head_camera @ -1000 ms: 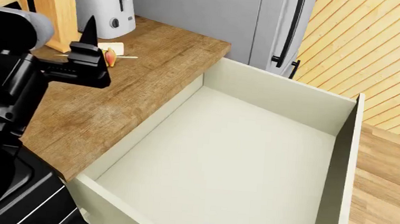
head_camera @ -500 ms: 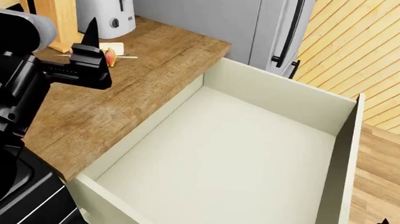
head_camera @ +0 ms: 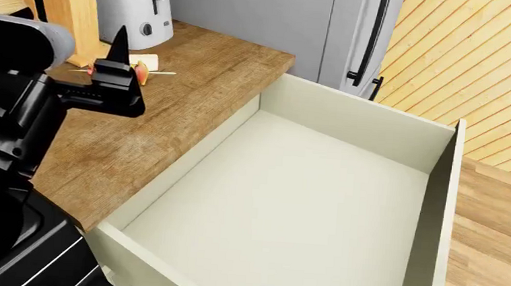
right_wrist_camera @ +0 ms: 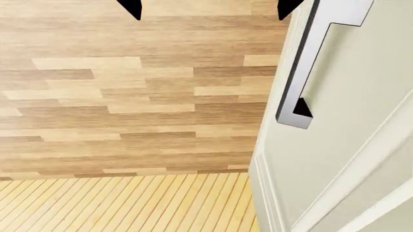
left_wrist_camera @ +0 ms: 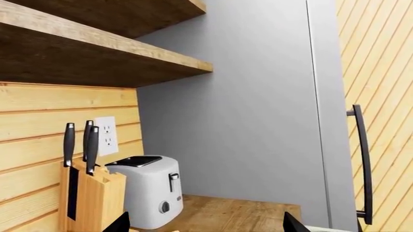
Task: Close the left drawer.
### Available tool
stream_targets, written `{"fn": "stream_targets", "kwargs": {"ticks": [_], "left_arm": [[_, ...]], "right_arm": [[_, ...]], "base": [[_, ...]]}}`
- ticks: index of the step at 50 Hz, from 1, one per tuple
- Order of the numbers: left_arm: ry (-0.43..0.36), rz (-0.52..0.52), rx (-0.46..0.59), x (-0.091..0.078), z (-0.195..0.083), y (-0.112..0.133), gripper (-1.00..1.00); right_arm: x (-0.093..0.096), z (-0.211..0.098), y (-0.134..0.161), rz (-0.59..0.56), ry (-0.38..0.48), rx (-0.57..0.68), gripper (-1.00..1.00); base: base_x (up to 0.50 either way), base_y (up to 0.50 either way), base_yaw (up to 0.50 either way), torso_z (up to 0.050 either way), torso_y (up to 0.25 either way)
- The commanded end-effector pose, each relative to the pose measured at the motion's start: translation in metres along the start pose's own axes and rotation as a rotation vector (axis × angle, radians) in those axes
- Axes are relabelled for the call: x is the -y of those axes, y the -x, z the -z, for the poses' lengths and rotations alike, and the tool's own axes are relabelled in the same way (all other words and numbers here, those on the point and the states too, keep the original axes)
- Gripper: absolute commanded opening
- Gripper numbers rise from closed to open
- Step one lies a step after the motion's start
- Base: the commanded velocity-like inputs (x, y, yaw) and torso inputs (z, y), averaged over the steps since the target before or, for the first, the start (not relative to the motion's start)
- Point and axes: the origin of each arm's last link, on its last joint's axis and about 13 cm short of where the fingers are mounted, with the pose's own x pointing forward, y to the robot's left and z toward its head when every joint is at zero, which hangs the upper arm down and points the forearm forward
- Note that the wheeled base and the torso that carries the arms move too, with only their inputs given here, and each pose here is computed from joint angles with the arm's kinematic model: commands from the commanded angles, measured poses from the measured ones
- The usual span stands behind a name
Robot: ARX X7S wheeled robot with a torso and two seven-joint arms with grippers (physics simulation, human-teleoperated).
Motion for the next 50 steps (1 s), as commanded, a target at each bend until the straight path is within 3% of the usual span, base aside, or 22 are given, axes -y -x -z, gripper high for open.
{"fn": "stream_targets", "kwargs": {"ticks": [1,23,50], "left_arm": [[0.0,0.004,0.0,0.001,0.0,0.001,1.0],[-0.001,0.013,-0.002,0.003,0.001,0.0,1.0],[-0.002,0.016,-0.004,0.003,0.002,0.001,1.0]], "right_arm": [[0.006,0.012,-0.005,0.014,-0.019,-0.01,1.0],[0.008,0.029,-0.015,0.032,-0.018,-0.038,1.0],[-0.01,0.048,-0.035,-0.024,-0.001,-0.069,1.0]], "base": [[0.0,0.0,0.0,0.0,0.0],[0.0,0.0,0.0,0.0,0.0],[0.0,0.0,0.0,0.0,0.0]]}}
